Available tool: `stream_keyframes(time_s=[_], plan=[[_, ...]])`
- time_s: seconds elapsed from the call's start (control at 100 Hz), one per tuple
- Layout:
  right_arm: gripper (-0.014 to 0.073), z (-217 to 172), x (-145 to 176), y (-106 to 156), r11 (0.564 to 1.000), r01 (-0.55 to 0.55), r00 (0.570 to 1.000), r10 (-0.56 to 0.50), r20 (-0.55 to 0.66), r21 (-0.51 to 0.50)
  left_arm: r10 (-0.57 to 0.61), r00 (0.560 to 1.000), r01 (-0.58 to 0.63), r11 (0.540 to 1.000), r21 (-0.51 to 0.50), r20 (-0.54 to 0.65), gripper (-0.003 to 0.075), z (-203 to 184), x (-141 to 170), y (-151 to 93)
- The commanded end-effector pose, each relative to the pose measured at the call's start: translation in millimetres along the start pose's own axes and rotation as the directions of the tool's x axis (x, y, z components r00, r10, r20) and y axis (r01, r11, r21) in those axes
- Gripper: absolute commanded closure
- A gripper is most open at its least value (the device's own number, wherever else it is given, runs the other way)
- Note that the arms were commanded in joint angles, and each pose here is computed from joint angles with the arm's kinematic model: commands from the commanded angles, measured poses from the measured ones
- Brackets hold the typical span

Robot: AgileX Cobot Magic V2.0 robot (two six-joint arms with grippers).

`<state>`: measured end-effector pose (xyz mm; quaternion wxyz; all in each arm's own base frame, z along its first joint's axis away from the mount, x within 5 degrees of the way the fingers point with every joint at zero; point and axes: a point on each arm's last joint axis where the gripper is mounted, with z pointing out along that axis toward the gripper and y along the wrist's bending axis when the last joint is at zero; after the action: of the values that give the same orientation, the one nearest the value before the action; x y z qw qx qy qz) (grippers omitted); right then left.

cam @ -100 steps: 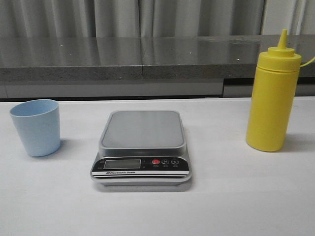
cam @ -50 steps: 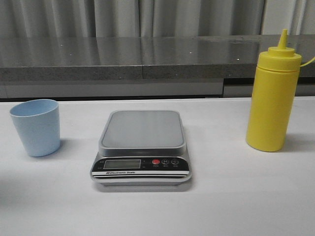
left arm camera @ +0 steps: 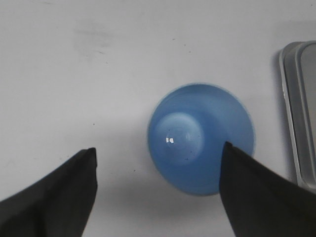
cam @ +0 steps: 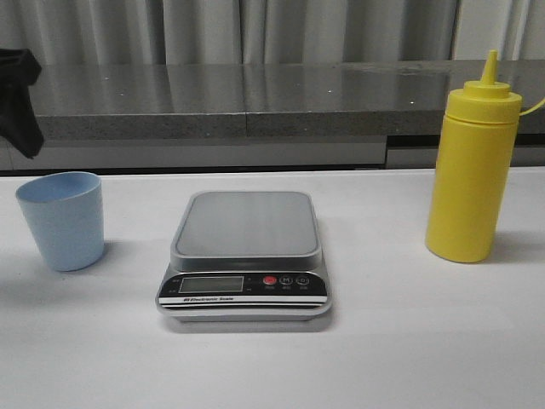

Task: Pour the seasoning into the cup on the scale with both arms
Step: 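Lower the left gripper over the light blue cup and grasp its rim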

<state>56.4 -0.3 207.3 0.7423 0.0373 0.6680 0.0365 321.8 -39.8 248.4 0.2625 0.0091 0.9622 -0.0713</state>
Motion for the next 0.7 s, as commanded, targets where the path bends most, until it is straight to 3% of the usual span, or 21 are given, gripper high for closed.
stream_keyframes(time_s=[0.0,0.5,0.58,0.69], plan=[[0.0656,-3,-15,2,1.0,0.015,0.993,-0.013,0.116,-0.014,0.0,0.998,-0.001,1.0,0.019,0.069,0.0231,-4,-15,-6],[0.0656,-3,-15,2,1.0,0.015,0.993,-0.013,0.116,-0.014,-0.012,0.998,0.013,1.0,0.003,-0.069,0.0238,59,-17,-1],[0.0656,-3,-15,2,1.0,0.015,0.993,-0.013,0.116,-0.014,-0.013,0.997,0.013,1.0,0.002,-0.074,0.029,61,-16,-1],[0.0656,-3,-15,2,1.0,0.015,0.993,-0.013,0.116,-0.014,-0.013,0.997,0.013,1.0,0.002,-0.074,0.0432,61,-16,-1]])
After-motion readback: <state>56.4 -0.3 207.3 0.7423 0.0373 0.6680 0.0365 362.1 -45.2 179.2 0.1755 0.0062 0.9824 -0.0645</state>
